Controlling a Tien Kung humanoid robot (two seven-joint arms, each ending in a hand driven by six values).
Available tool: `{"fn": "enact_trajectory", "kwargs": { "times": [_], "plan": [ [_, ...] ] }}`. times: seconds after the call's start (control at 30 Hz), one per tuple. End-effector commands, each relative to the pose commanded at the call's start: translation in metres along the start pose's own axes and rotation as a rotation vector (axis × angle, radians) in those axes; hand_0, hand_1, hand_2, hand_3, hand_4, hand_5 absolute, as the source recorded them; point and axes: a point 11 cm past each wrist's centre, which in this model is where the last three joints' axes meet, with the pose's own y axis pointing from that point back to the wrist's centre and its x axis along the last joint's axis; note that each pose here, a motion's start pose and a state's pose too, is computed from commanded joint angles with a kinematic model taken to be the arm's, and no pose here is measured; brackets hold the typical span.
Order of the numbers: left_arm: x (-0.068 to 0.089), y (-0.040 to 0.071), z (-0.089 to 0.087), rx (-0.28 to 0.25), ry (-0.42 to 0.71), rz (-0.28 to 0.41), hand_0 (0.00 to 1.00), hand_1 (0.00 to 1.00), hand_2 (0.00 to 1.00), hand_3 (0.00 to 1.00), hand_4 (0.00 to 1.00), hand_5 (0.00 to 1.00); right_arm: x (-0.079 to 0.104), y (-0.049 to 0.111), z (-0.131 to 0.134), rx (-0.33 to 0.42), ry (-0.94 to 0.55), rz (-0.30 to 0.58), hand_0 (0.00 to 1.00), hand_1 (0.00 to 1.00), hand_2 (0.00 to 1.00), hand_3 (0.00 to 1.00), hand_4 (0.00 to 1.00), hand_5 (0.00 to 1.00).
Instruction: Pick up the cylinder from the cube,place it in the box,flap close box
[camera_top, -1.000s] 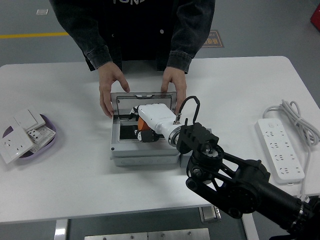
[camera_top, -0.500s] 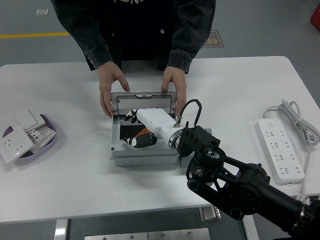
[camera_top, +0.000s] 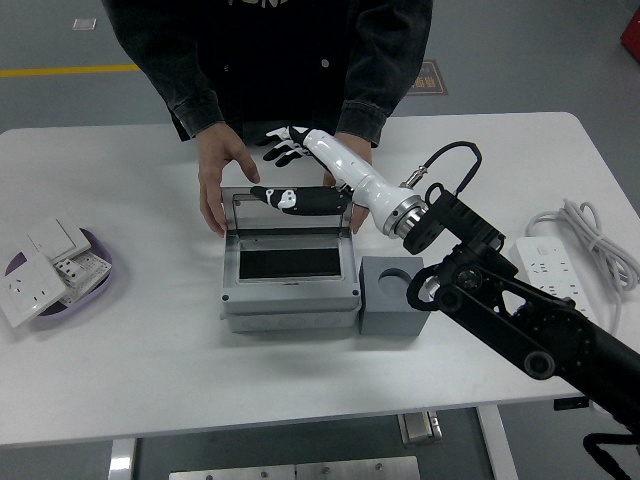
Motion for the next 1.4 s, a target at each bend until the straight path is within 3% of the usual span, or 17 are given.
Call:
{"fn": "enact_trajectory", "kwargs": {
  "times": [0.23, 0.43, 0.83, 1.1, 1.27, 1.4],
  "plan": [
    [-0.001, 0.001, 0.003, -0.006, -0.006, -0.001, 0.639, 0.664, 0.575, 0.642, 0.728, 0.281, 0.013, -0.018, 0.026, -0.099, 0.081, -0.019, 0.697, 0.619, 0.668, 0.717, 0.762, 0.404],
    [-0.002, 0.001, 0.005, -0.016, -0.005, -0.005, 0.638, 0.664, 0.575, 0.642, 0.728, 0.281, 0.013, -0.017, 0.042, -0.156, 0.182, -0.043, 0.681, 0.616, 0.664, 0.716, 0.754, 0.397],
    [-0.002, 0.001, 0.005, -0.014, -0.015, -0.004, 0.638, 0.664, 0.576, 0.642, 0.728, 0.281, -0.018, 0.005, 0.025, -0.105, 0.29, -0.144, 0.68, 0.612, 0.644, 0.718, 0.746, 0.391],
    [0.0, 0.002, 0.008, -0.014, -0.052, 0.001, 0.638, 0.664, 0.575, 0.642, 0.729, 0.279, -0.025, 0.022, 0.011, -0.061, 0.304, -0.162, 0.661, 0.61, 0.647, 0.717, 0.745, 0.395],
    [-0.001, 0.002, 0.009, -0.019, -0.054, -0.001, 0.638, 0.664, 0.575, 0.642, 0.729, 0.279, -0.032, 0.032, 0.01, -0.042, 0.252, -0.175, 0.661, 0.61, 0.647, 0.717, 0.745, 0.395],
    [-0.001, 0.002, 0.009, -0.022, -0.048, -0.002, 0.638, 0.663, 0.575, 0.642, 0.729, 0.28, -0.049, 0.04, 0.022, -0.044, 0.14, -0.214, 0.652, 0.607, 0.643, 0.715, 0.723, 0.375]
  ]
}}
